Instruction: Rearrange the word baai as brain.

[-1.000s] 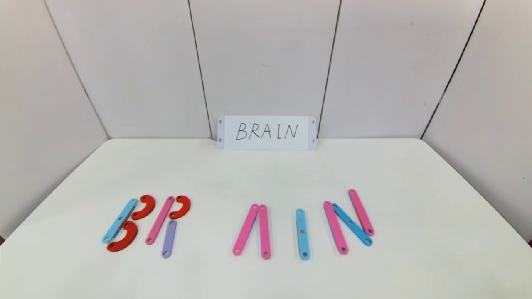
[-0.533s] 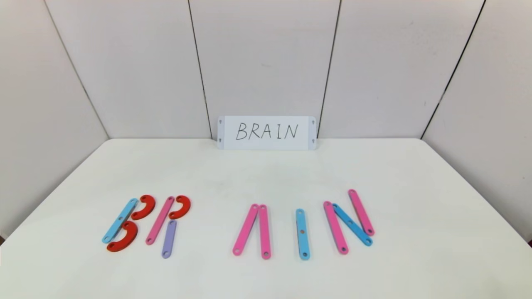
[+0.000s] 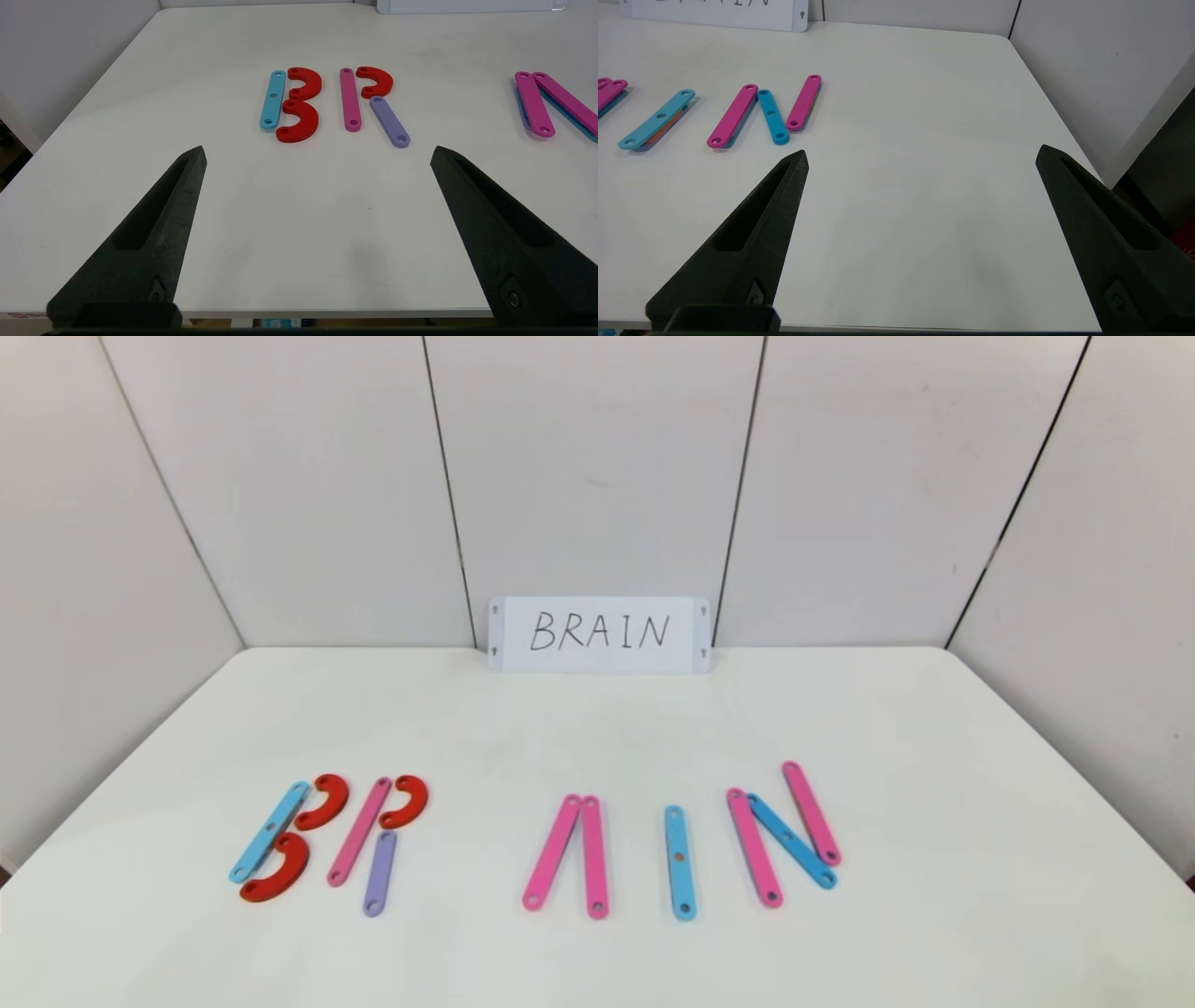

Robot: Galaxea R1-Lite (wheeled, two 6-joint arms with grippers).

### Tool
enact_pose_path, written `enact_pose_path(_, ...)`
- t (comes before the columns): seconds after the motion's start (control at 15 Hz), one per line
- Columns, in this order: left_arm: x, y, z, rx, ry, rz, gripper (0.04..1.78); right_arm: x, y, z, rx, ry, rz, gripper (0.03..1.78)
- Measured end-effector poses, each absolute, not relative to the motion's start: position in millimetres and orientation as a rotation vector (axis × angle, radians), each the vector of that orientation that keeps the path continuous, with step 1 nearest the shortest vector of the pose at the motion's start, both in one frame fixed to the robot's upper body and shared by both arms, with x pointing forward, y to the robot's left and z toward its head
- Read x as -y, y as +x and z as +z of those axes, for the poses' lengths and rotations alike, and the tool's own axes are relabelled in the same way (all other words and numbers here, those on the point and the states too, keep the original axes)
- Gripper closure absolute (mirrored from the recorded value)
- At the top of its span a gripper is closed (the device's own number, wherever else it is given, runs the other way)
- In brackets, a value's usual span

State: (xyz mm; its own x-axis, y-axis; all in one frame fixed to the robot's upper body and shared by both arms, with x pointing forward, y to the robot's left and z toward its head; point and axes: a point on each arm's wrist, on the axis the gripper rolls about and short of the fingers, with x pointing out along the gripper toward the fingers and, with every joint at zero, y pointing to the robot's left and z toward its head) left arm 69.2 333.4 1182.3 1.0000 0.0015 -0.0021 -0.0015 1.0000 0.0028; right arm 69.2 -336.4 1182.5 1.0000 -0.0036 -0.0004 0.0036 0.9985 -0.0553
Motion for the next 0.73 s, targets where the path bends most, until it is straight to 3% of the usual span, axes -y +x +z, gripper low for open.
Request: enact_pose_path(0.73, -333.4, 69.2, 1182.3, -0.002, 0.003, 0.001, 0.13, 336.4, 69.1, 1182.9, 0.004, -0.045, -0.004, 0.11)
